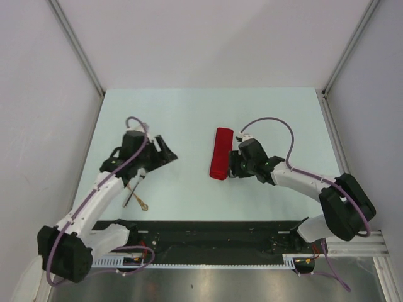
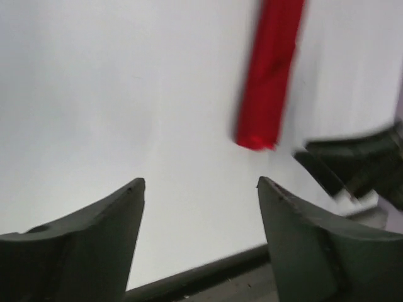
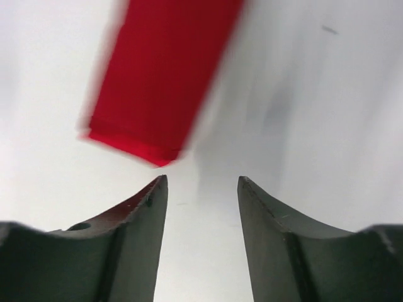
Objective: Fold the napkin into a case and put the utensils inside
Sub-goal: Pick up the fork from the corner of the board.
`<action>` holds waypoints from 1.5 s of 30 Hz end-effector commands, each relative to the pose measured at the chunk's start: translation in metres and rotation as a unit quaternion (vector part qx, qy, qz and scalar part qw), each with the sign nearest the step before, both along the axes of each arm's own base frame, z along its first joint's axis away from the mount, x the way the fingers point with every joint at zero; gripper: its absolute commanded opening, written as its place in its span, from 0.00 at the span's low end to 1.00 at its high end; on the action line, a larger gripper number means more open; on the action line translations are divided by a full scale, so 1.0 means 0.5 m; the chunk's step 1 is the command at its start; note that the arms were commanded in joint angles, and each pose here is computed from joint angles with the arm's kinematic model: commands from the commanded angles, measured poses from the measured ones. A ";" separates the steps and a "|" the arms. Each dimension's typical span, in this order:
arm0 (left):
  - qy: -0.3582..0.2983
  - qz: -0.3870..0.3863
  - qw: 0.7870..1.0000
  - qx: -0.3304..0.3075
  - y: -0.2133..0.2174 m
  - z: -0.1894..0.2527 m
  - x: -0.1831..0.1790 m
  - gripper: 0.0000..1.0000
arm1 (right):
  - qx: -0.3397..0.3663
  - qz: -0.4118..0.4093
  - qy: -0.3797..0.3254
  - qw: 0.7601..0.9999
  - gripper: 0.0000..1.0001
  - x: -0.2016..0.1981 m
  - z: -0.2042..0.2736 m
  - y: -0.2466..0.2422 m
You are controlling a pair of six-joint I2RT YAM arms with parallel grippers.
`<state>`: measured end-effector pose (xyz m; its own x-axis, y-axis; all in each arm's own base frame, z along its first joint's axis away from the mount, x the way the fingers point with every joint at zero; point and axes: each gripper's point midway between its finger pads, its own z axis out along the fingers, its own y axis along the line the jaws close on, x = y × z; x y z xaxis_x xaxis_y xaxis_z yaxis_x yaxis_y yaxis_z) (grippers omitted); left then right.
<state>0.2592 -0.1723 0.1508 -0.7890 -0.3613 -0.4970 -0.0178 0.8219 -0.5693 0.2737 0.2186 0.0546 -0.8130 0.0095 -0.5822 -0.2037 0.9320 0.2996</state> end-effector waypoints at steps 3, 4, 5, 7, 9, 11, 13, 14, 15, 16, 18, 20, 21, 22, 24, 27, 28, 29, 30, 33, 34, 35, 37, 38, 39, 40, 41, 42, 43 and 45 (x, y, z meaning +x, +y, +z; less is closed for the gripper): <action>0.125 0.056 0.982 0.129 0.200 -0.100 -0.002 0.75 | 0.079 0.159 -0.063 0.982 0.62 -0.050 0.143 0.135; 0.144 0.042 0.981 0.125 0.198 -0.112 0.001 0.69 | 0.090 0.178 -0.064 0.978 0.62 -0.060 0.150 0.144; 0.159 0.016 0.976 0.145 0.207 -0.132 0.003 0.64 | 0.108 0.193 -0.068 0.973 0.62 -0.070 0.160 0.153; 0.191 -0.003 0.966 0.177 0.222 -0.170 0.015 0.61 | 0.132 0.229 -0.062 0.963 0.63 -0.095 0.168 0.162; 0.200 -0.013 0.962 0.183 0.232 -0.181 0.016 0.64 | 0.136 0.241 -0.062 0.959 0.62 -0.110 0.166 0.156; 0.188 -0.006 0.958 0.216 0.256 -0.182 0.031 0.70 | 0.138 0.243 -0.063 0.958 0.63 -0.113 0.162 0.142; 0.191 -0.003 0.952 0.240 0.274 -0.186 0.040 0.70 | 0.156 0.239 -0.063 0.956 0.62 -0.119 0.161 0.122; 0.195 0.000 0.945 0.265 0.294 -0.189 0.042 0.69 | 0.161 0.237 -0.060 0.956 0.61 -0.122 0.157 0.115; 0.192 0.003 0.941 0.278 0.303 -0.186 0.046 0.69 | 0.169 0.241 -0.059 0.954 0.61 -0.134 0.157 0.108; 0.184 0.004 0.940 0.288 0.311 -0.191 0.053 0.68 | 0.171 0.237 -0.062 0.955 0.61 -0.131 0.156 0.100; 0.181 0.000 0.933 0.312 0.328 -0.201 0.060 0.68 | 0.170 0.231 -0.066 0.956 0.61 -0.129 0.156 0.081; 0.186 -0.015 0.926 0.327 0.334 -0.220 0.066 0.69 | 0.168 0.220 -0.071 0.958 0.61 -0.122 0.157 0.065; 0.189 -0.019 0.924 0.333 0.338 -0.229 0.065 0.70 | 0.170 0.219 -0.074 0.958 0.61 -0.121 0.160 0.060; 0.182 -0.021 0.924 0.337 0.340 -0.231 0.074 0.70 | 0.173 0.220 -0.078 0.957 0.61 -0.123 0.164 0.056; 0.181 -0.013 0.918 0.354 0.354 -0.237 0.083 0.68 | 0.177 0.215 -0.083 0.957 0.61 -0.118 0.169 0.048; 0.166 -0.014 0.925 0.343 0.344 -0.233 0.104 0.61 | 0.178 0.211 -0.085 0.957 0.60 -0.115 0.166 0.043; 0.158 -0.017 0.930 0.331 0.334 -0.233 0.113 0.53 | 0.179 0.212 -0.088 0.957 0.60 -0.114 0.167 0.044; 0.158 -0.018 0.931 0.328 0.331 -0.235 0.116 0.49 | 0.179 0.212 -0.084 0.957 0.59 -0.114 0.160 0.045; 0.164 -0.019 0.930 0.328 0.331 -0.243 0.116 0.46 | 0.181 0.213 -0.084 0.956 0.60 -0.113 0.159 0.046; 0.171 -0.031 0.932 0.317 0.321 -0.257 0.115 0.33 | 0.187 0.206 -0.088 0.957 0.61 -0.099 0.155 0.054; 0.179 -0.033 0.932 0.314 0.319 -0.265 0.112 0.20 | 0.192 0.201 -0.092 0.956 0.62 -0.090 0.158 0.059; 0.183 -0.032 0.931 0.314 0.319 -0.265 0.112 0.15 | 0.192 0.199 -0.094 0.956 0.63 -0.082 0.165 0.063; 0.176 -0.027 0.939 0.294 0.305 -0.239 0.120 0.02 | 0.191 0.196 -0.084 0.958 0.64 -0.073 0.159 0.073; 0.164 -0.020 0.944 0.287 0.299 -0.217 0.131 0.00 | 0.198 0.208 -0.086 0.954 0.64 -0.076 0.163 0.083; 0.161 -0.016 0.946 0.280 0.295 -0.199 0.129 0.00 | 0.207 0.221 -0.094 0.948 0.64 -0.073 0.169 0.099; 0.145 0.000 0.953 0.267 0.289 -0.165 0.132 0.00 | 0.214 0.236 -0.096 0.943 0.64 -0.082 0.173 0.115; 0.134 0.006 0.959 0.250 0.277 -0.136 0.140 0.00 | 0.222 0.241 -0.097 0.940 0.64 -0.085 0.178 0.129; 0.140 0.007 0.963 0.232 0.266 -0.118 0.127 0.00 | 0.230 0.246 -0.106 0.936 0.64 -0.076 0.190 0.147; 0.135 0.019 0.969 0.206 0.249 -0.098 0.126 0.00 | 0.236 0.250 -0.103 0.933 0.64 -0.077 0.195 0.161; 0.096 0.025 0.984 0.151 0.212 -0.041 0.120 0.00 | 0.263 0.260 -0.098 0.924 0.64 -0.076 0.220 0.210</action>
